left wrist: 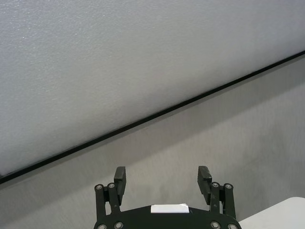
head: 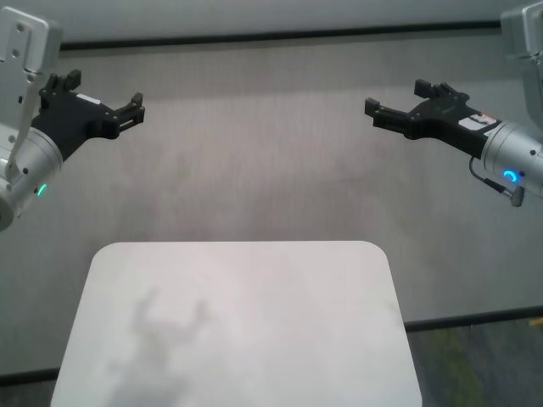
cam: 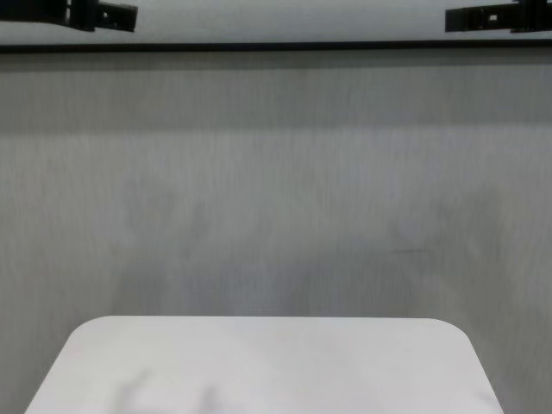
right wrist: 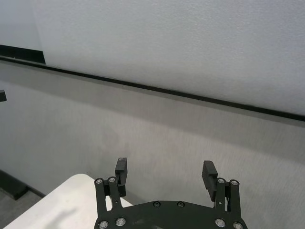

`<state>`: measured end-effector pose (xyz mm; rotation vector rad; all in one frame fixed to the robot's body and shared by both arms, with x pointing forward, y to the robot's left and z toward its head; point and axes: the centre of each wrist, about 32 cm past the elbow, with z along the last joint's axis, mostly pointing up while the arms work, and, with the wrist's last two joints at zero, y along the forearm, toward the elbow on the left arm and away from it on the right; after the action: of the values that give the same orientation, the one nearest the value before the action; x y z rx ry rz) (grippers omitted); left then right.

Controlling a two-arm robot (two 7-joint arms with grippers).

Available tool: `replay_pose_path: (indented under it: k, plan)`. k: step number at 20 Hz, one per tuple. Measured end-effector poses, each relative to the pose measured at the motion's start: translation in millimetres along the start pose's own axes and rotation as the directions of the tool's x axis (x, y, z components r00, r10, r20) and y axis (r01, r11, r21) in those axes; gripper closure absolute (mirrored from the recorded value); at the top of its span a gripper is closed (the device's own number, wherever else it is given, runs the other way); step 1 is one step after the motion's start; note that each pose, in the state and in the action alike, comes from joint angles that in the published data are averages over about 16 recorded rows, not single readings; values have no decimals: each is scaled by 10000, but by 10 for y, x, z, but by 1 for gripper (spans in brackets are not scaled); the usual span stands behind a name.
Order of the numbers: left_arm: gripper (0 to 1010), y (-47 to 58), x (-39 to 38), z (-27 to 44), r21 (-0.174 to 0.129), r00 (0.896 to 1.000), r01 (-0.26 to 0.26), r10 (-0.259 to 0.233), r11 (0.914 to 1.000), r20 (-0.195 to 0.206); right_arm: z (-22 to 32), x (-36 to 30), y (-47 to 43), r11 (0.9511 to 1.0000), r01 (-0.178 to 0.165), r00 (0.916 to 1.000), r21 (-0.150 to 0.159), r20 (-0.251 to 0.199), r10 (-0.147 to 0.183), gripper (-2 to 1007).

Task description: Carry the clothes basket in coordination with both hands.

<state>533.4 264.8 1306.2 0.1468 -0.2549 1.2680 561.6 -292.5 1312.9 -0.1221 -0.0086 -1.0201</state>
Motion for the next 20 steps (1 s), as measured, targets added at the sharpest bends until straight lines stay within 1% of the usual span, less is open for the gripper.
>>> replay_pose_path:
  k: [20]
  plan:
    - [8,0,0,0,0,10000,0,0,10000,0,0,0,0,10000,0,10000,0,0,0,1]
